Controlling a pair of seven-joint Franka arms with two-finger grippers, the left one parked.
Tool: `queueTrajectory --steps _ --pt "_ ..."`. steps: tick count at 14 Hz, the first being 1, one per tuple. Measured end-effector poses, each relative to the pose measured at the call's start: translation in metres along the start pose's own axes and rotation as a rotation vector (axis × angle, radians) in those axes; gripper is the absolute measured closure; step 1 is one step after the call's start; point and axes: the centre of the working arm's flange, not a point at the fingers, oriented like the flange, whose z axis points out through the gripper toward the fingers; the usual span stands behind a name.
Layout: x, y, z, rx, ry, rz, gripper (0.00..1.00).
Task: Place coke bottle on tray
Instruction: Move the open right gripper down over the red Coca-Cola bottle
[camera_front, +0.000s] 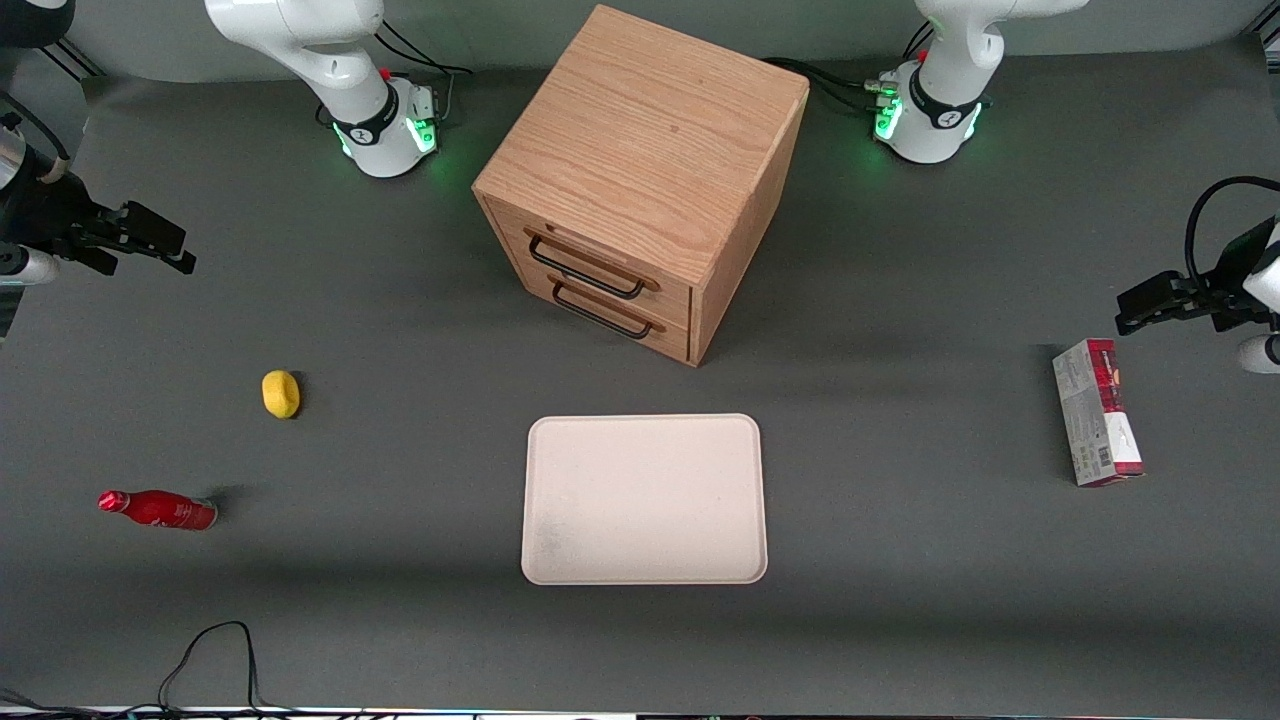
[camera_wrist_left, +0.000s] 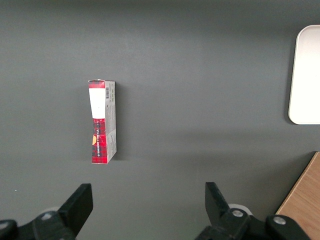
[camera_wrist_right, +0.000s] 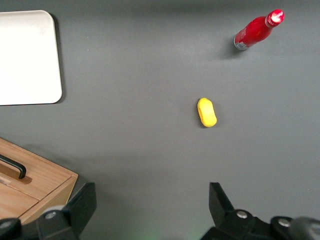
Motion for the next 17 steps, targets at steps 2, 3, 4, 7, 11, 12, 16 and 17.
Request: queueTrajectory --steps 2,3,4,7,11,12,16,17 --pt "0.0 0.001 0.0 -0.001 0.0 0.003 0.0" --pt "0.0 0.002 0.001 -0.001 -0.001 0.005 0.0" --pt "0.0 0.003 0.002 -0.002 -0.003 0.007 0.0" --pt "0.005 0.012 0.009 -0.005 -0.021 0.026 0.0" --pt "0.064 0.056 0.024 -0.02 -0.025 0.025 0.0" --pt "0.086 0.07 0.031 -0.024 -0.026 0.01 0.0" --pt "0.151 0.119 0.098 -0.028 -0.076 -0.072 0.0" --pt "0.162 0.129 0.116 -0.031 -0.071 -0.081 0.0"
